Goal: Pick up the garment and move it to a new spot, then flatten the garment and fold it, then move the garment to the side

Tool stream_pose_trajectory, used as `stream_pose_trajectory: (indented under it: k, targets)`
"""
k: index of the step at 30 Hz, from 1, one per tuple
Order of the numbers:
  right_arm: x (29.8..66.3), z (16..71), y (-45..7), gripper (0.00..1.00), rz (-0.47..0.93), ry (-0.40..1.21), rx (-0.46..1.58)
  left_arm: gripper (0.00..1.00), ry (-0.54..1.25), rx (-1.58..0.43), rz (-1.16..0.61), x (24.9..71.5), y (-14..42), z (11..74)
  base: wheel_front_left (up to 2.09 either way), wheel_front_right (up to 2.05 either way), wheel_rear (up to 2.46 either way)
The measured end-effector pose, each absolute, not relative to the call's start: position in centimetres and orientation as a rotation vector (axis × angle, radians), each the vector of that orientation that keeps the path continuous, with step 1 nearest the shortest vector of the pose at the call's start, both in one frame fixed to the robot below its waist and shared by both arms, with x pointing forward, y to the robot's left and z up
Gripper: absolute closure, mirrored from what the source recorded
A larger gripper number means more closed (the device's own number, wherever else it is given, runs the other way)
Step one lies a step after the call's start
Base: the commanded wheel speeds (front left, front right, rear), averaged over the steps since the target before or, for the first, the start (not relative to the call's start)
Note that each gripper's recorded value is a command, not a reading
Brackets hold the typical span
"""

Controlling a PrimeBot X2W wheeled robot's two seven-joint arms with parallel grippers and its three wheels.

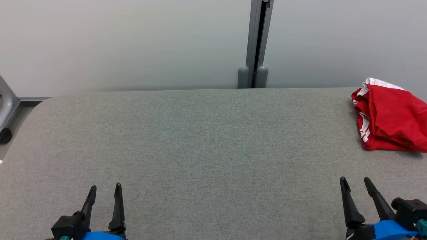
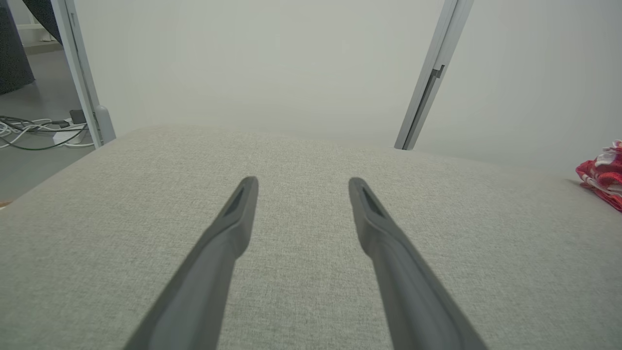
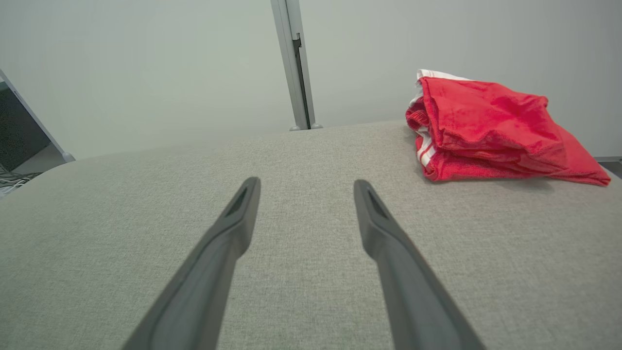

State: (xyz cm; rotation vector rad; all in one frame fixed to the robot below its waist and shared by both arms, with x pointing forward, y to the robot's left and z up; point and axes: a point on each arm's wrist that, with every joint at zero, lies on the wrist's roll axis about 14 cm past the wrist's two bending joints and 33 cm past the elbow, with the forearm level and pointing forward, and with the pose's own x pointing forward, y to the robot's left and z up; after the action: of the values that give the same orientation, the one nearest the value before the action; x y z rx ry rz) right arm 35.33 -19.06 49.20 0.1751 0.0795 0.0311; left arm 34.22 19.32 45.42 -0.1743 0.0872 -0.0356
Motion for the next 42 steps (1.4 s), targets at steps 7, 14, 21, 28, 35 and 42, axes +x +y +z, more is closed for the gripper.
stream_pose_trajectory:
  k: [7,14,21,28,35,42]
  targets:
    - [34.8,47.4,-19.1,1.00,0.022,0.135,0.186,1.00,0.143,-0.195,-0.035,33.5,18.7,43.8,0.00,0.00,0.00]
    - [34.7,46.7,-19.2,1.00,0.003,0.158,0.303,1.00,0.178,-0.307,0.013,33.3,19.3,43.1,0.00,0.00,0.00]
    - [34.9,46.9,-19.3,1.00,-0.010,0.150,0.427,1.00,0.178,-0.426,0.046,33.6,19.6,43.3,0.00,0.00,0.00]
    - [35.3,47.2,-19.3,1.00,-0.018,0.137,0.541,1.00,0.165,-0.539,0.072,34.2,19.9,43.9,0.00,0.00,0.00]
    - [35.6,47.4,-19.3,1.00,-0.024,0.129,0.646,1.00,0.160,-0.643,0.091,34.5,20.0,44.2,0.00,0.00,0.00]
    - [35.9,47.6,-19.3,1.00,-0.029,0.123,0.746,1.00,0.147,-0.742,0.099,35.1,20.1,44.8,0.00,0.00,0.00]
